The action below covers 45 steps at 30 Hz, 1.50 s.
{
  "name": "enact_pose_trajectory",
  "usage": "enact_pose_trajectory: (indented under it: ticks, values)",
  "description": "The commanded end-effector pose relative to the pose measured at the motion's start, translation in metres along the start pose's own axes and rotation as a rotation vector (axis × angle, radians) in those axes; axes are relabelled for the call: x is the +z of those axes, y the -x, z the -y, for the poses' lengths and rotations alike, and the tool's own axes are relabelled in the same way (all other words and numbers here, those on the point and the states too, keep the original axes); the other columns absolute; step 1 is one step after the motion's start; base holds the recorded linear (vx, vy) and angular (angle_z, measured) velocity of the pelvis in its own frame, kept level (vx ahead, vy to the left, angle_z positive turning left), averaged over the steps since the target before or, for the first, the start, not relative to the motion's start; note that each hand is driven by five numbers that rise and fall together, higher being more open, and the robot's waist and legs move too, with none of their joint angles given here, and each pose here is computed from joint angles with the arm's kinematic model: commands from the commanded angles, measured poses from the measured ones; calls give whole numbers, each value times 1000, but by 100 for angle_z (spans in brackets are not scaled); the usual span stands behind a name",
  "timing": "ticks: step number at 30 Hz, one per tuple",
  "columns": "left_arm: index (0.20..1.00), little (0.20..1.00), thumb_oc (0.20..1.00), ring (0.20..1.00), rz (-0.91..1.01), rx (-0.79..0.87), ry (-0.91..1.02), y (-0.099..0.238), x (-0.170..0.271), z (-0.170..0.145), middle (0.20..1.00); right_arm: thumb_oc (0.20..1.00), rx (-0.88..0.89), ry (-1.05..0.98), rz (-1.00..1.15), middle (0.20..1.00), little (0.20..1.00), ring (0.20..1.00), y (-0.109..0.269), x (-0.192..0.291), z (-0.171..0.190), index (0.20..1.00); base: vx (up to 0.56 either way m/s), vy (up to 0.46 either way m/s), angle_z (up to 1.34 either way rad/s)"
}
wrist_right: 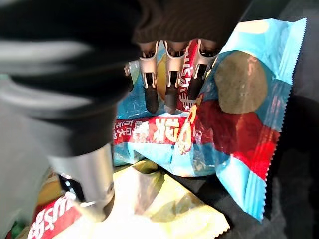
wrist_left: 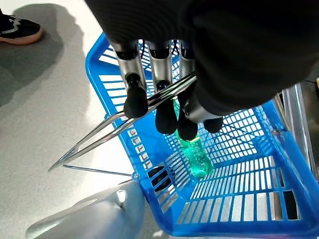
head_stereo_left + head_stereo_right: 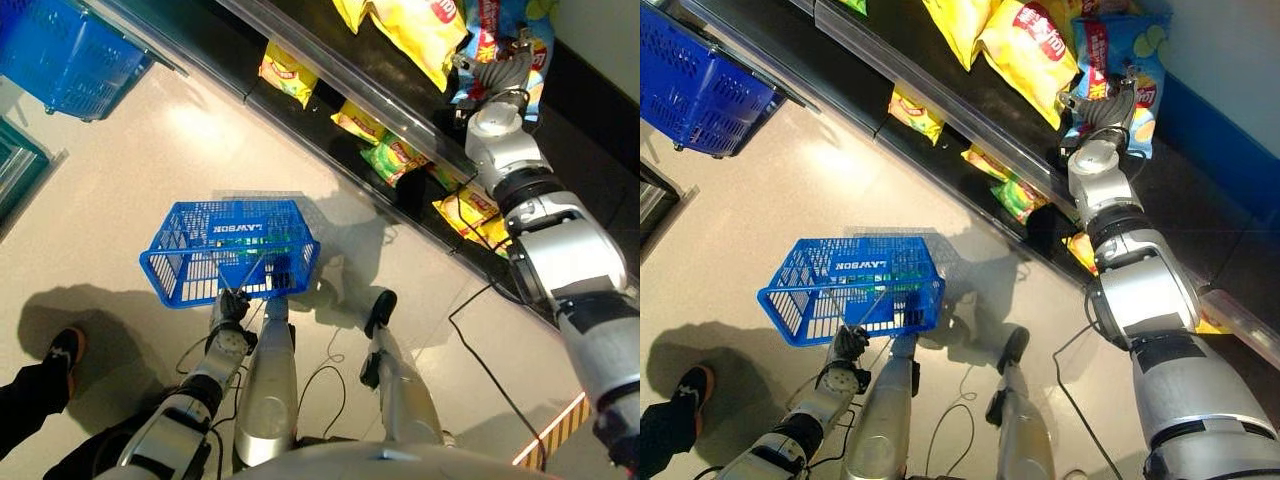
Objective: Pick up the snacks into the basket
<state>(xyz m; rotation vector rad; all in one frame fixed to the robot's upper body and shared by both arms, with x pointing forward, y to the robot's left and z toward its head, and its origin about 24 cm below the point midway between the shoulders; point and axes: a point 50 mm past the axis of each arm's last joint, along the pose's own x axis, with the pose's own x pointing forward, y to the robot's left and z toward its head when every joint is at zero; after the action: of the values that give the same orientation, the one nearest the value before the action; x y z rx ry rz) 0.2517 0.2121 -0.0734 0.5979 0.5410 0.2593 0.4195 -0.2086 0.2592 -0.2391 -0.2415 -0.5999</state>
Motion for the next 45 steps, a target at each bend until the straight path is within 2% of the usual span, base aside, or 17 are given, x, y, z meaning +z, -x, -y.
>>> enact_pose_trajectory:
  ticks: [1,2,3,4,5,22,34,35,36,45]
  values:
    - [200,200,200,200,-36,-22,-86,11,-20,9,200,1000,-78,63,-27,1000,1000,1000,-16,10,27,1000,-20,30,1]
    - [200,200,200,200,-28,-22,-88,11,-19,9,200,1000,-74,96,-17,1000,1000,1000,-17,11,27,1000,0,0,0]
    - [200,200,200,200,-20,-24,-89,11,-18,9,200,576,-62,116,-14,576,576,576,-17,11,26,576,0,0,0]
    - [200,200,200,200,-14,-25,-87,11,-17,9,200,347,-57,138,-8,347,347,347,-17,11,26,347,0,0,0]
    - [200,200,200,200,-10,-27,-85,11,-16,9,200,200,-55,160,-6,200,200,200,-18,10,27,200,0,0,0]
    - [200,200,200,200,-30,-21,-61,11,-18,10,200,200,-2,101,-16,200,200,200,-6,-7,12,200,0,0,0]
    - [200,200,200,200,-49,-19,-54,11,-21,9,200,200,-7,32,-85,200,200,200,4,-46,18,200,-9,-3,0]
    - [200,200,200,200,-53,-17,-49,11,-21,8,200,413,-11,25,-86,413,413,413,5,-49,19,413,0,0,0]
    - [200,200,200,200,-57,-15,-46,11,-22,8,200,1000,-17,18,-85,1000,1000,1000,6,-51,21,1000,0,0,0]
    - [200,200,200,200,-109,6,-18,12,-29,8,200,1000,-32,-77,-120,1000,1000,1000,27,-96,46,1000,0,0,0]
